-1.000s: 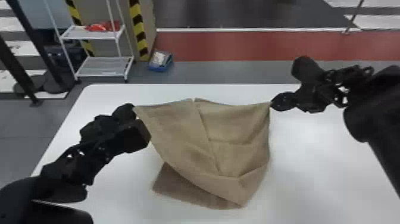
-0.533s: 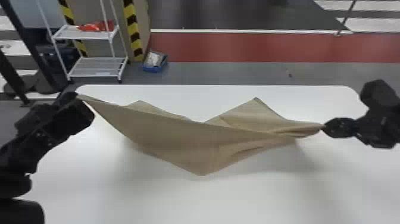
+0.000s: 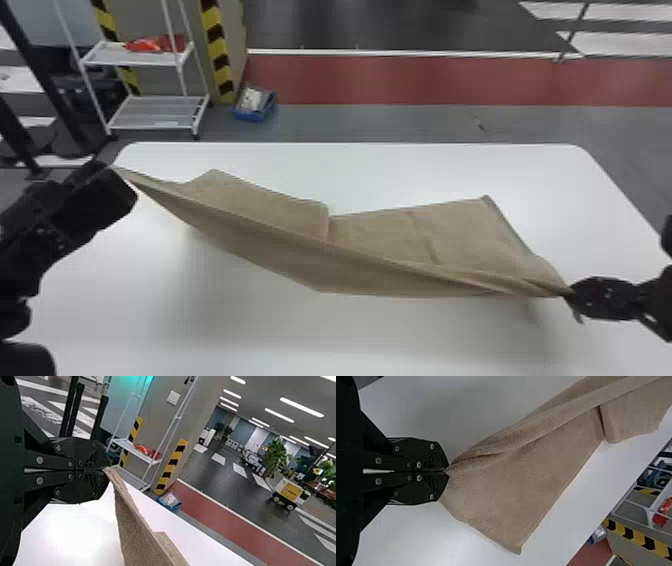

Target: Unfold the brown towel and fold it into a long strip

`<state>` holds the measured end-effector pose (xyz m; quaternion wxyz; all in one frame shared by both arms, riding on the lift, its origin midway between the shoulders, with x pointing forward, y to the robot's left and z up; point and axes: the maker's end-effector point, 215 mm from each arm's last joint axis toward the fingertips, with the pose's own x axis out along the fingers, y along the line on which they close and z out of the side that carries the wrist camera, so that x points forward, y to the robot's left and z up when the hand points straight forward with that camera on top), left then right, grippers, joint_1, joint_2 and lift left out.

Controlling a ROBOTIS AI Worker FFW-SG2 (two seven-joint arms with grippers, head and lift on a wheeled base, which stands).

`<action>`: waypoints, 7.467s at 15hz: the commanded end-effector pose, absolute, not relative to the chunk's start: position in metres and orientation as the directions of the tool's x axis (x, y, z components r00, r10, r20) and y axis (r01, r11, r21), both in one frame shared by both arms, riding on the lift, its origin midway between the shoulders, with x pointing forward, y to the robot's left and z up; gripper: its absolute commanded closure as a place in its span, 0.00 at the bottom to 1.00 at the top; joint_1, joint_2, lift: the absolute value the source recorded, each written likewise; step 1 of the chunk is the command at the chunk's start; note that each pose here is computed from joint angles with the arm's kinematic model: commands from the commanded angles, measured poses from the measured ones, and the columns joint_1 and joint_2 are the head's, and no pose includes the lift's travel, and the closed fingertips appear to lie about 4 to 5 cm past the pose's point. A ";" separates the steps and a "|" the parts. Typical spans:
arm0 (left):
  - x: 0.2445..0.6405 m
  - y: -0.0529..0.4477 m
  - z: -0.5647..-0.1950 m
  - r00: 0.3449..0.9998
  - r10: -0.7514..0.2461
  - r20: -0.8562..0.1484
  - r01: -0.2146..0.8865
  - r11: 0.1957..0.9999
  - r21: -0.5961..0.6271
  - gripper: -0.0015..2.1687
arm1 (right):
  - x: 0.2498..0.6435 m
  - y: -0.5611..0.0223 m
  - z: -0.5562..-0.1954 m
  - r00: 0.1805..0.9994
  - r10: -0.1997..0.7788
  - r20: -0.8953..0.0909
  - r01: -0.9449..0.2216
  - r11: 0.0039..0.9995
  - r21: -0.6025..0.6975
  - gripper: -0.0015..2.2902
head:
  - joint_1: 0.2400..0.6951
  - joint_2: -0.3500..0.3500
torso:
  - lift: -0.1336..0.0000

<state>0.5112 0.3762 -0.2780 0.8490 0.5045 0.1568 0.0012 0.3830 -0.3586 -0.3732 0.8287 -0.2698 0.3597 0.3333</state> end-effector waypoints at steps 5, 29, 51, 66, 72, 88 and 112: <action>0.529 0.391 -0.237 0.962 0.192 -0.193 0.055 0.558 0.828 0.95 | 0.418 -0.347 -0.298 0.627 0.494 -0.602 -0.642 0.766 -0.040 0.66 | 1.00 0.57 | 0.08; 0.534 0.449 -0.282 0.869 0.409 -0.278 -0.133 0.735 0.665 0.98 | 0.525 -0.372 -0.288 0.722 0.408 -0.559 -0.503 0.864 -0.018 0.82 | 0.56 0.59 | 0.08; 0.439 0.443 -0.419 0.837 0.408 -0.363 0.046 0.609 0.792 0.84 | 0.394 -0.388 -0.438 0.446 0.352 -0.822 -0.675 0.736 -0.051 0.36 | 1.00 0.60 | 0.08; 0.418 0.449 -0.418 0.855 0.406 -0.324 0.074 0.522 0.850 0.04 | 0.371 -0.353 -0.422 0.407 0.299 -0.863 -0.758 0.637 -0.137 0.23 | 1.00 0.68 | 0.08; 0.426 0.449 -0.417 0.865 0.387 -0.320 0.093 0.503 0.859 0.05 | 0.364 -0.332 -0.445 0.348 0.266 -0.899 -0.795 0.592 -0.133 0.23 | 1.00 0.73 | 0.08; 0.431 0.432 -0.416 0.890 0.283 -0.357 0.186 0.489 0.852 0.21 | 0.365 -0.340 -0.445 0.354 0.266 -0.897 -0.787 0.603 -0.132 0.65 | 1.00 0.70 | 0.08; 0.398 0.404 -0.415 0.778 0.127 -0.615 0.523 0.411 0.747 0.26 | 0.392 -0.386 -0.418 0.453 0.329 -0.829 -0.665 0.744 -0.068 0.65 | 1.00 0.58 | 0.08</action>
